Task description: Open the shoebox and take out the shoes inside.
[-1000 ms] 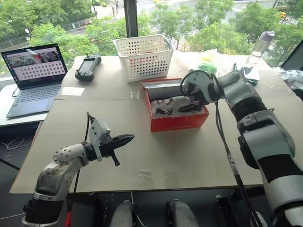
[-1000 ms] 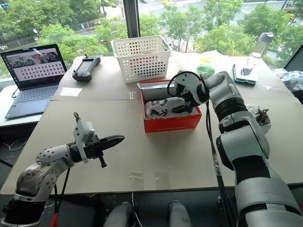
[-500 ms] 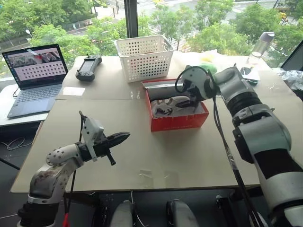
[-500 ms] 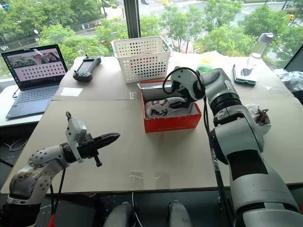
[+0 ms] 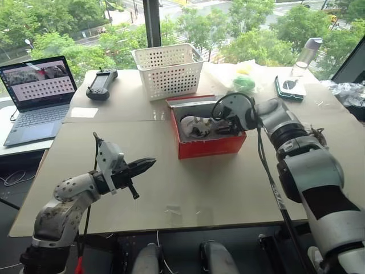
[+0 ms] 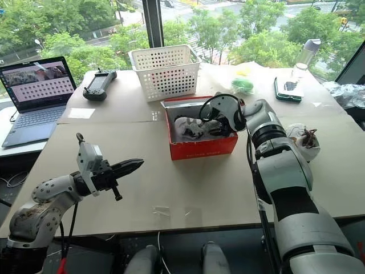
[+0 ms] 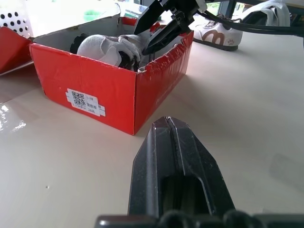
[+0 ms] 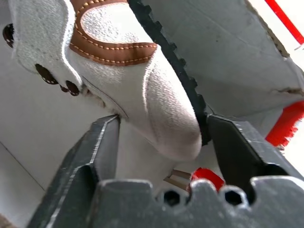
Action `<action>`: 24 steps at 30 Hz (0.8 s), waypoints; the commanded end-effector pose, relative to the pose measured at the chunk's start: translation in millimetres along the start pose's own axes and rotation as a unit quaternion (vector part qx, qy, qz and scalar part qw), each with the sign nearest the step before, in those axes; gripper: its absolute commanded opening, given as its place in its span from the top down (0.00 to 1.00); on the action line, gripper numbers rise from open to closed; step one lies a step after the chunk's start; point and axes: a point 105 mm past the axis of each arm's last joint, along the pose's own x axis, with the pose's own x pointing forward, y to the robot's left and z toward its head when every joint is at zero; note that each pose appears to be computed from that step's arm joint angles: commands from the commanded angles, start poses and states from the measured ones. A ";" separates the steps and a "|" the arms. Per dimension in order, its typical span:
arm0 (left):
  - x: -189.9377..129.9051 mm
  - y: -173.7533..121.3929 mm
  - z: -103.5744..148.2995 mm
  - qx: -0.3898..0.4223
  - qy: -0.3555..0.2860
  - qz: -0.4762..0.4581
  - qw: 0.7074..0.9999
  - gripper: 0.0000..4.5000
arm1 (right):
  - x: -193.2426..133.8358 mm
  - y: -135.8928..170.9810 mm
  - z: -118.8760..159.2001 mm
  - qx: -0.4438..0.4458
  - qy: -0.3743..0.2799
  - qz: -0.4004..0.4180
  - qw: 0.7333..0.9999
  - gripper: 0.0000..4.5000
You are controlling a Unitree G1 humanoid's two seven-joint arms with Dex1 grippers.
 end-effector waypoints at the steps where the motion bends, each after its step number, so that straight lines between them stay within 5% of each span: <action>1: -1.9 1.0 14.9 0.021 -0.028 0.004 0.999 1.00 | 5.4 5.5 -1.6 0.014 -0.003 0.004 1.000 0.61; 4: -1.3 0.6 14.9 0.021 -0.027 0.004 0.999 1.00 | 7.4 7.1 -2.3 0.014 -0.003 0.003 1.000 0.82; 13: -0.2 0.7 14.0 0.021 -0.024 0.004 0.999 1.00 | 6.9 2.3 7.4 0.017 -0.022 -0.017 0.999 0.82; 24: 2.6 -0.4 11.4 0.020 -0.022 0.002 1.000 1.00 | -48.4 -47.4 70.0 -0.066 -0.082 -0.088 0.991 0.82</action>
